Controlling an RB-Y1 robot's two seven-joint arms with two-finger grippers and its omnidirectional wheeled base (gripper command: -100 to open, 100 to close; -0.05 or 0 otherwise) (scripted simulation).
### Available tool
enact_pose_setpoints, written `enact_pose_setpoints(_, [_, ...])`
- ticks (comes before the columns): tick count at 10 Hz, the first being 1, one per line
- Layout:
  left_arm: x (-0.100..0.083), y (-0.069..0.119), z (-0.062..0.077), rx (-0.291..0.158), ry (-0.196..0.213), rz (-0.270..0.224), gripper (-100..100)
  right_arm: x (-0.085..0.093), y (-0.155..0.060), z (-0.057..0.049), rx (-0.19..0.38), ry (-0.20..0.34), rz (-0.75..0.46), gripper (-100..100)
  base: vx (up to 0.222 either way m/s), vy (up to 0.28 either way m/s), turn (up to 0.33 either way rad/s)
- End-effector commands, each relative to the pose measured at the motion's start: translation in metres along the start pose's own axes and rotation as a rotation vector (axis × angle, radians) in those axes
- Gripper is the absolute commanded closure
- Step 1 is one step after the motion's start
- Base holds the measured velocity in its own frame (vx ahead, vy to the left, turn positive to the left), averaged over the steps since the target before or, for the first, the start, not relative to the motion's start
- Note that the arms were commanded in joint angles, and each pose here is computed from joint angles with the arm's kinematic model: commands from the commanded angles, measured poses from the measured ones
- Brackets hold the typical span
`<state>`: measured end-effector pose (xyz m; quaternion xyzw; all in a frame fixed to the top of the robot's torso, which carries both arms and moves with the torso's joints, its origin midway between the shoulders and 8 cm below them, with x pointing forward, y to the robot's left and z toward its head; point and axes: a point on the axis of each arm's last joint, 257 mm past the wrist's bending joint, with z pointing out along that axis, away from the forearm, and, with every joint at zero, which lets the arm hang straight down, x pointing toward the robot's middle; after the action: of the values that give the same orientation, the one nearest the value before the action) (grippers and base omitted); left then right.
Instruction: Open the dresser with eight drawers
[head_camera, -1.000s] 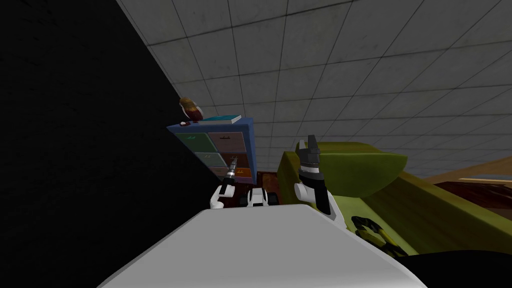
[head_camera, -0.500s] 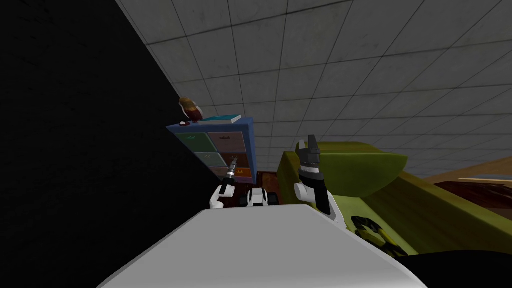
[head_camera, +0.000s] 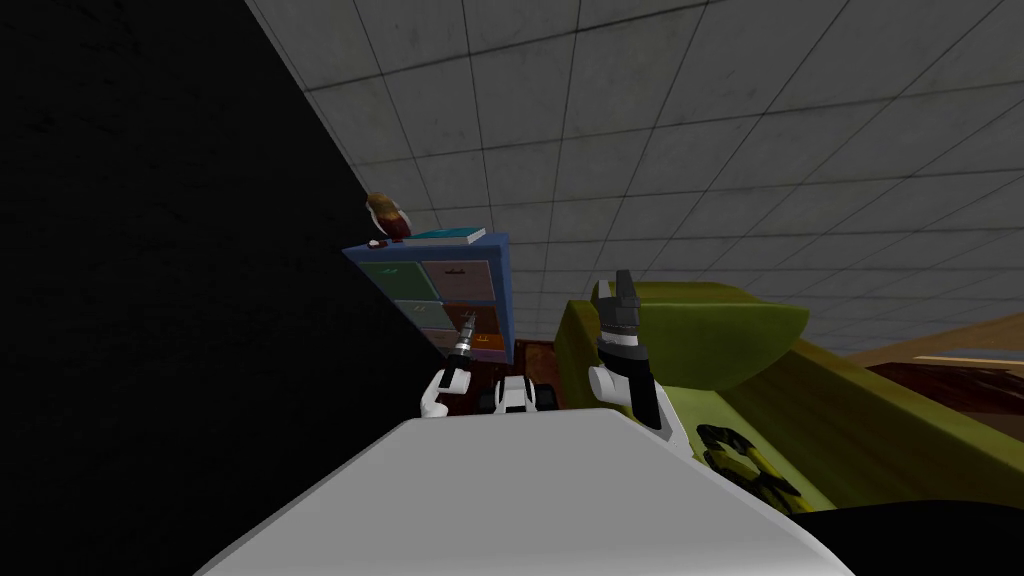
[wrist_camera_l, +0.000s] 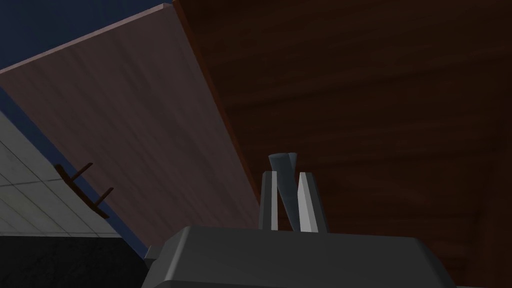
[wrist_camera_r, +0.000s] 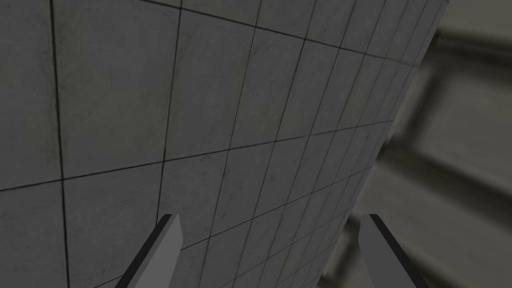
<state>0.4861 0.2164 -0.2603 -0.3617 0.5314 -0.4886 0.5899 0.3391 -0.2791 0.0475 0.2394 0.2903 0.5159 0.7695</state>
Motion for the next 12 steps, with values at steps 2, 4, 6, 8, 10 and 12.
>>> enact_pose_setpoints(2, [-0.012, -0.002, 0.0, 0.001, -0.016, 0.011, 100, 0.0, 0.0, 0.0, 0.0, 0.0, 0.0, 0, -0.055, 0.007, 0.023])
enact_pose_setpoints(4, [-0.013, -0.003, 0.0, 0.002, -0.016, 0.012, 100, 0.0, 0.0, 0.0, 0.0, 0.0, 0.0, 0, -0.058, 0.004, 0.013])
enact_pose_setpoints(6, [0.0, -0.004, -0.003, 0.0, 0.002, 0.004, 100, 0.0, 0.0, 0.0, 0.0, 0.0, 0.0, 0, -0.044, 0.001, 0.001])
enact_pose_setpoints(8, [-0.001, -0.006, -0.005, 0.004, 0.001, 0.006, 100, 0.0, 0.0, 0.0, 0.0, 0.0, 0.0, 0, -0.17, 0.01, 0.035])
enact_pose_setpoints(10, [-0.003, -0.01, -0.007, 0.012, -0.001, 0.009, 100, 0.0, 0.0, 0.0, 0.0, 0.0, 0.0, 0, -0.204, 0.008, 0.053])
enact_pose_setpoints(12, [0.001, -0.019, 0.005, 0.002, 0.011, 0.004, -100, 0.0, 0.0, 0.0, 0.0, 0.0, 0.0, 0, -0.066, 0.003, 0.001])
